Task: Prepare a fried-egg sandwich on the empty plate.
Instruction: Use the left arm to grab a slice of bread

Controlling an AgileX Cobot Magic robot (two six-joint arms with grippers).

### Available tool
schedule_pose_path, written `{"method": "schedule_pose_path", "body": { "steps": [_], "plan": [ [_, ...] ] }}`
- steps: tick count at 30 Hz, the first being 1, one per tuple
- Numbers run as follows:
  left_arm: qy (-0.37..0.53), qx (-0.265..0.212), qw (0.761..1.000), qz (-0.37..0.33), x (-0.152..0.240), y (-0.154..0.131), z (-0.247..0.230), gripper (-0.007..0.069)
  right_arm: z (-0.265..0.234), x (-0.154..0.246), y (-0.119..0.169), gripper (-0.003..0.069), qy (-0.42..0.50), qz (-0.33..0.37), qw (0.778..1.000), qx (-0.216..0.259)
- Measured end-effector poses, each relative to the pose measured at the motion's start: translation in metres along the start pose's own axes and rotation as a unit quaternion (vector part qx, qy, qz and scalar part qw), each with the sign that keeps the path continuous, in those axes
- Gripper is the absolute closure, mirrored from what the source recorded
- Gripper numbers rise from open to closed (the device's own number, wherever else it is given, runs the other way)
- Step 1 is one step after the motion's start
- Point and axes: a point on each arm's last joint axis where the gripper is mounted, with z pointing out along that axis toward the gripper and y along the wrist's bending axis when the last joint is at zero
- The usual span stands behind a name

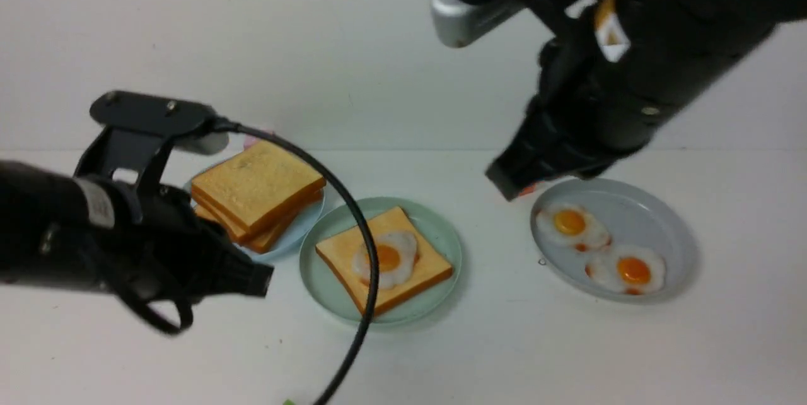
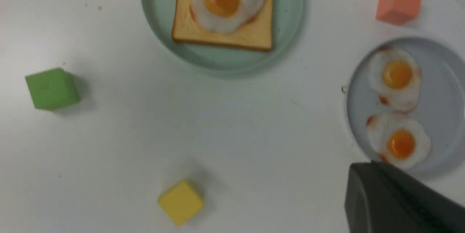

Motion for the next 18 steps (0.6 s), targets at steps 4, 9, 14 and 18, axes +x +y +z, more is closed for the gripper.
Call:
{"method": "schedule_pose_path", "body": {
  "steps": [4, 9, 14, 18],
  "plan": [
    [0.013, 0.000, 1.000, -0.004, -0.028, 0.026, 0.029, 0.0638, -0.033, 0.046, -0.008, 0.0665, -0.017, 0.029, 0.999, -0.007],
    [0.035, 0.001, 0.999, 0.017, -0.056, 0.043, 0.078, 0.0638, -0.068, 0.101, -0.017, 0.0662, -0.085, 0.055, 0.994, -0.026],
    [0.031, -0.018, 0.998, 0.044, -0.076, 0.054, 0.117, 0.0586, -0.097, 0.140, -0.023, 0.0659, -0.176, 0.090, 0.979, -0.045],
    [0.032, -0.040, 0.996, 0.075, -0.079, 0.063, 0.139, 0.0433, -0.114, 0.160, -0.028, 0.0657, -0.223, 0.120, 0.966, -0.057]
  ]
}}
